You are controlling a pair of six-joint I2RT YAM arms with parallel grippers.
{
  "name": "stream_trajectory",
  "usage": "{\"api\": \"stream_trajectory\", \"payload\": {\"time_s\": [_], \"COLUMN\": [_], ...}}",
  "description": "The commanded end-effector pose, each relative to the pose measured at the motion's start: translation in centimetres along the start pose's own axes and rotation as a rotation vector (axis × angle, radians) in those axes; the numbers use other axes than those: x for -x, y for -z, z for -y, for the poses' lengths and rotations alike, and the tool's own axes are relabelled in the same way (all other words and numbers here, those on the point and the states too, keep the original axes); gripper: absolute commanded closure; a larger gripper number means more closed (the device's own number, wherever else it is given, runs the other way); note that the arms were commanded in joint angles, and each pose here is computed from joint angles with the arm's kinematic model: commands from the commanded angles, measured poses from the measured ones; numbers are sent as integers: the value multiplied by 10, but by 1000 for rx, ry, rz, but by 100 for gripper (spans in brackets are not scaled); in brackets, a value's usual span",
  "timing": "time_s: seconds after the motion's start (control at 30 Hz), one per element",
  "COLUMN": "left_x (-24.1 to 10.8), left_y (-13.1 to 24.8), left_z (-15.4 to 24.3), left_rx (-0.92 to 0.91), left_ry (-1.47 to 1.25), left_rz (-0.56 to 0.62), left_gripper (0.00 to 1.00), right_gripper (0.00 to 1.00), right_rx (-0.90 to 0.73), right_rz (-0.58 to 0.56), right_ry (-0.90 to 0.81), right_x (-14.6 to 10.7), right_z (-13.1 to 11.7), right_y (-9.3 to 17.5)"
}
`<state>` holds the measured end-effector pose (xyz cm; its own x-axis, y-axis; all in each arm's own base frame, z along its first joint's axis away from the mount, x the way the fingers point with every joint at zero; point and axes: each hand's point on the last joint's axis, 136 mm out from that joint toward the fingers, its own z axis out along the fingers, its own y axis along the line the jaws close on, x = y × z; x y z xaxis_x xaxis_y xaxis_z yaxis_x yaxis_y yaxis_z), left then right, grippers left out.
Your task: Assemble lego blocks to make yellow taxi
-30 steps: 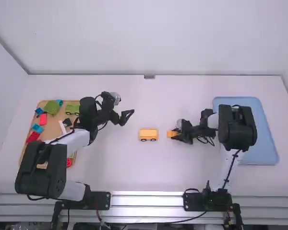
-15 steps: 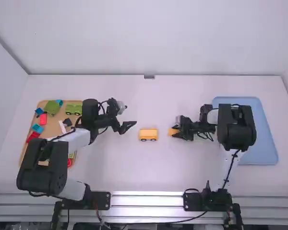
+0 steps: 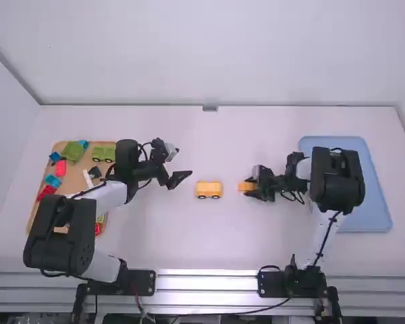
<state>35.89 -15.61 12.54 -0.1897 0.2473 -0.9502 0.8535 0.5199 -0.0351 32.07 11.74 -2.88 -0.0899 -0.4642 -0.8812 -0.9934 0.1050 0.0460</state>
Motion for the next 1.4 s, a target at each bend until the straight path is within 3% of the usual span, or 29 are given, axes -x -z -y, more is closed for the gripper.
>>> {"api": "stream_trajectory", "payload": {"time_s": [0.0, 0.13, 0.3, 0.5, 0.93, 1.37], "left_x": [-3, -2, -1, -32, -82, -106], "left_y": [0, 0, -1, -27, -56, -74], "left_z": [3, 3, 4, 34, 59, 52], "left_rx": [-21, -20, -23, -136, -293, -343], "left_ry": [-13, -18, -22, -109, -264, -253], "left_rz": [4, 8, 10, -60, -25, -74], "left_gripper": [1, 1, 1, 1, 1, 1], "right_gripper": [52, 59, 76, 83, 80, 80], "right_rx": [-2, 0, -3, 10, 66, 115], "right_rz": [-17, -20, -10, 51, 36, 26], "right_ry": [-17, -24, -15, -22, 100, 152], "right_x": [-4, -5, -5, 20, 89, 120], "right_z": [-3, -5, -5, -3, -9, -21], "right_y": [2, 3, 2, 8, 24, 5]}}
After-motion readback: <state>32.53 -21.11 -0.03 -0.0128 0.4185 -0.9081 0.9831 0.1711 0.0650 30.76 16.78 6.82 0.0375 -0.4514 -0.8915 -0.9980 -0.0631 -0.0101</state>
